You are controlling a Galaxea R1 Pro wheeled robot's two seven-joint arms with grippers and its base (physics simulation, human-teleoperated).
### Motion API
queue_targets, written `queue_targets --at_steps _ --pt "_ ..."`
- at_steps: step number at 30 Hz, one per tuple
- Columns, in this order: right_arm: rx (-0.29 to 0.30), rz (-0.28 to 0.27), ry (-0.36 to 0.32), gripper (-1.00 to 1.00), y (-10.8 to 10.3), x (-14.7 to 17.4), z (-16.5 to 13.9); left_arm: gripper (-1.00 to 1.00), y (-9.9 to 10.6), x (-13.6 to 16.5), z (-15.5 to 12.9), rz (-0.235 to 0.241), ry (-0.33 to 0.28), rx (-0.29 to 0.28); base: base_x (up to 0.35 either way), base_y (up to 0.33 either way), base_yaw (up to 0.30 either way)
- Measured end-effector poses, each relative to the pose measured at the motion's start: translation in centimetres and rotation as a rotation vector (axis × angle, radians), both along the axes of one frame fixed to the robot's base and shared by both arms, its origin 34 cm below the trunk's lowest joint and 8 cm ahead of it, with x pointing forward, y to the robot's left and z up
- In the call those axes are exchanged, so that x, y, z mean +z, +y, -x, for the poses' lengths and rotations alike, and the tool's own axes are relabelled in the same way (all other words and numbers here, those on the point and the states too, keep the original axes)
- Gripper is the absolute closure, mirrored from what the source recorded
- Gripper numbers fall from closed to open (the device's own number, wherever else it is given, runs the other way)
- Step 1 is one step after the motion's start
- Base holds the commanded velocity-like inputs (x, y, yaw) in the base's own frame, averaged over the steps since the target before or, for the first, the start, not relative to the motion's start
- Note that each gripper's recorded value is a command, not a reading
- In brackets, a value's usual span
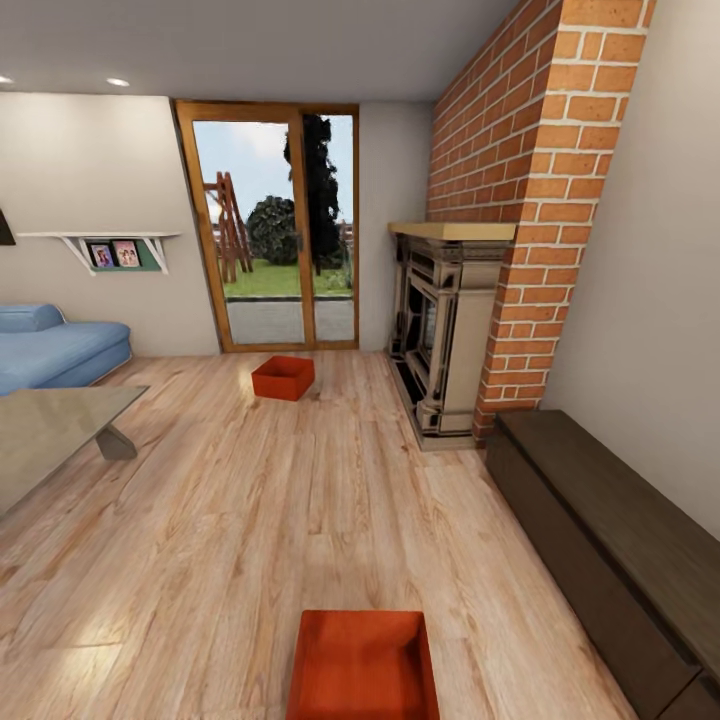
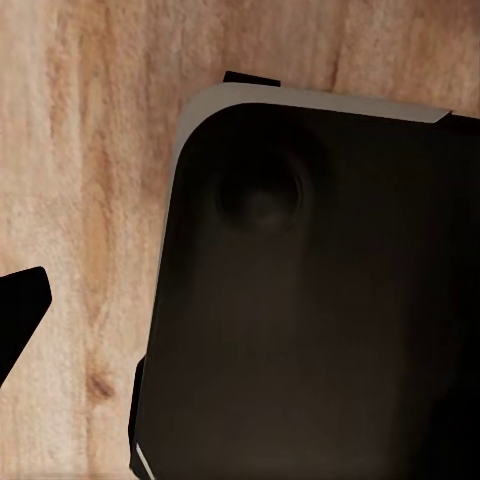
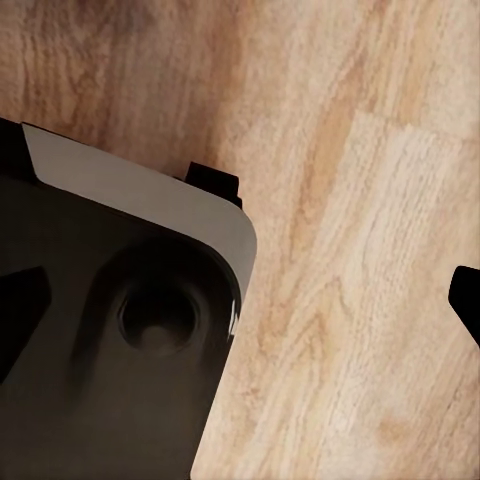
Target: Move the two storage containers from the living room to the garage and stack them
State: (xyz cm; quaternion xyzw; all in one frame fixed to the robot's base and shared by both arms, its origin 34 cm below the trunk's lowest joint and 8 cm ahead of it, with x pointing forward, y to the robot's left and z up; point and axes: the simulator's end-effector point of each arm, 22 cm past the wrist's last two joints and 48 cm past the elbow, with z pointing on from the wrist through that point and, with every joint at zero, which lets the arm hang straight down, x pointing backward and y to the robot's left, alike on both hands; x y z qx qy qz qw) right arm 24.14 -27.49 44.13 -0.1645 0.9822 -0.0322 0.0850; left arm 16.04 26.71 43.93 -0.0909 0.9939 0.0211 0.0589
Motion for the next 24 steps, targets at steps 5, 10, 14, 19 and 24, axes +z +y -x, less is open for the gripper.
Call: queue_targets --at_steps 5,10,14,19,24 --pt "0.0 -0.001 0.0 -1.0 0.07 0.0 0.0 -1.0 0.0 0.0 0.0 0.0 0.0 -0.001 0.0 0.0 0.0" --pt "0.0 -0.001 0.001 -1.0 0.1 -0.01 0.02 -1.0 -0.02 0.0 0.0 0.001 0.0 0.0 0.0 0.0 0.0" --pt "0.0 -0.001 0.001 -1.0 0.1 -0.01 0.03 -1.0 -0.01 0.0 0.0 0.0 0.0 0.0 0.0 0.0 0.0" --pt "-0.001 -0.001 0.001 -1.0 0.1 -0.01 0.03 -1.0 0.0 0.0 0.0 0.0 0.0 0.0 0.0 0.0 0.0" --pt "-0.002 -0.001 0.001 -1.0 0.09 -0.01 0.03 -1.0 0.0 0.0 -0.01 0.0 -0.001 0.0 0.0 0.0 0.0"
